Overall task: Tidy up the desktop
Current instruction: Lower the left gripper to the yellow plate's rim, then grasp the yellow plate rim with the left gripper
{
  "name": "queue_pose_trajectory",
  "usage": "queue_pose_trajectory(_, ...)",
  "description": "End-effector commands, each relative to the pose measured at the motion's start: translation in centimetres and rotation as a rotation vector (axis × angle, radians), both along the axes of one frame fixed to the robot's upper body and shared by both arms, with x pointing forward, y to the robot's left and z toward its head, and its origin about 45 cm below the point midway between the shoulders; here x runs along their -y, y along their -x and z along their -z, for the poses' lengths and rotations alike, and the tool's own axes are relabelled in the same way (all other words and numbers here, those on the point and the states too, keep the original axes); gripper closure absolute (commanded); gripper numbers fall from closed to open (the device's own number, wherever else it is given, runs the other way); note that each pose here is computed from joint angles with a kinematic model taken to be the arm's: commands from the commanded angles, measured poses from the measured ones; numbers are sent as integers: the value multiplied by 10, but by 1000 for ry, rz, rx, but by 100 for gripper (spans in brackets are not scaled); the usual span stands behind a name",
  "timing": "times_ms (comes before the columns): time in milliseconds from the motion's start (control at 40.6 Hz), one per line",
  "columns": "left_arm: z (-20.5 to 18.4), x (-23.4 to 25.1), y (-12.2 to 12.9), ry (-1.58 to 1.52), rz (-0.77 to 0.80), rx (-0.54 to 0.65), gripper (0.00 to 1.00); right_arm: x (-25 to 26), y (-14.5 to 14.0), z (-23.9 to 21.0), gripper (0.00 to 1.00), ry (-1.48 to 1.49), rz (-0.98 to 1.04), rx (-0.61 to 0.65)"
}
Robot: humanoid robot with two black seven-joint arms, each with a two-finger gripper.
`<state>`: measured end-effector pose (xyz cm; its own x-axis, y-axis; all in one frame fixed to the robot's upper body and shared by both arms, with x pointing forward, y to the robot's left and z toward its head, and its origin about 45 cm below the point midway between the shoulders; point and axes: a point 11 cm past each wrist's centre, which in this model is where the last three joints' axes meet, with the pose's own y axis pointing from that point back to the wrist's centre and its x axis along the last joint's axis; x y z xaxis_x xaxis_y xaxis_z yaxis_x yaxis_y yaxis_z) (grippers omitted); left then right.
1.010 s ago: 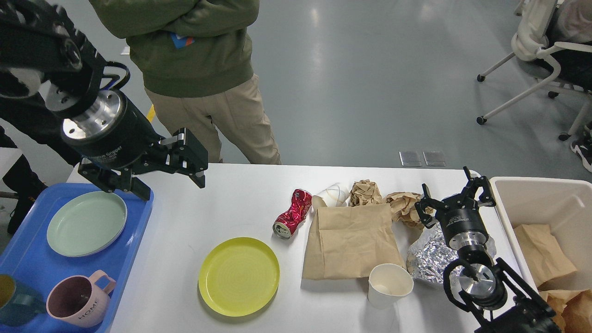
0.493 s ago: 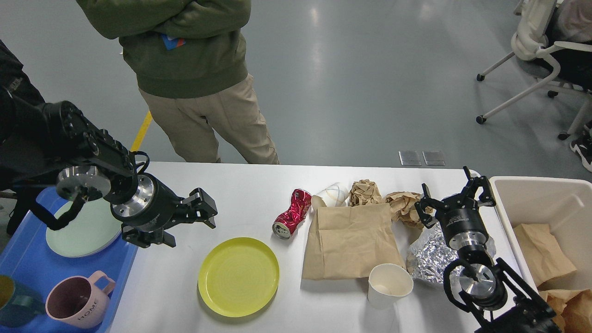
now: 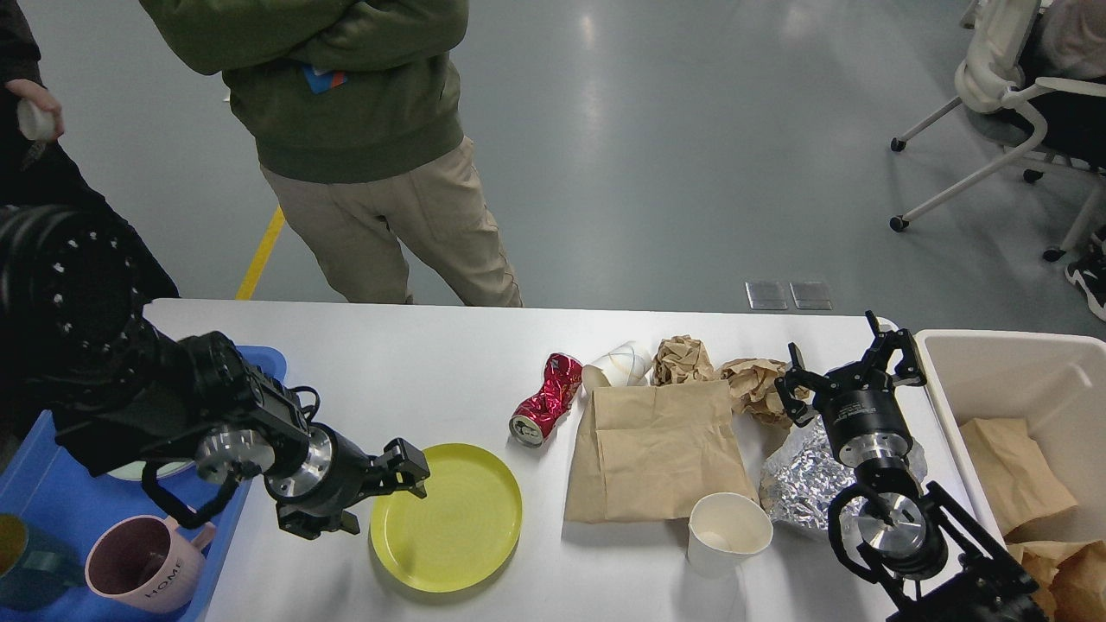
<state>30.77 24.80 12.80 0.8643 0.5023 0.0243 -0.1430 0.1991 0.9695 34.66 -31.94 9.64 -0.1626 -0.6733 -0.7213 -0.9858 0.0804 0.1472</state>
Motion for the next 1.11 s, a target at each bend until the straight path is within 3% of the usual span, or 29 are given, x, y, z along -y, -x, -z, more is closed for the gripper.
queue_pose_trajectory(0, 21, -6, 12, -45, -3, 11, 11, 0, 0, 0, 0, 0, 0, 0)
queue_pose_trajectory(517, 44, -19, 18, -97, 38, 53, 12, -1, 0, 0, 0, -1, 0, 0)
queue_pose_trajectory(764, 53, -18, 15, -123, 27, 129, 15, -1, 0, 0, 0, -1, 0, 0)
queue_pose_trajectory(838, 54, -17, 16, -118, 31, 131, 20, -1, 0, 0, 0, -1, 0, 0)
queue_pose_trajectory(961, 58, -16, 21, -114, 51, 117, 40, -1, -1, 0, 0, -1, -1, 1)
queue_pose_trajectory(1084, 59, -18, 21, -116, 51, 117, 47, -1, 0, 0, 0, -1, 0, 0)
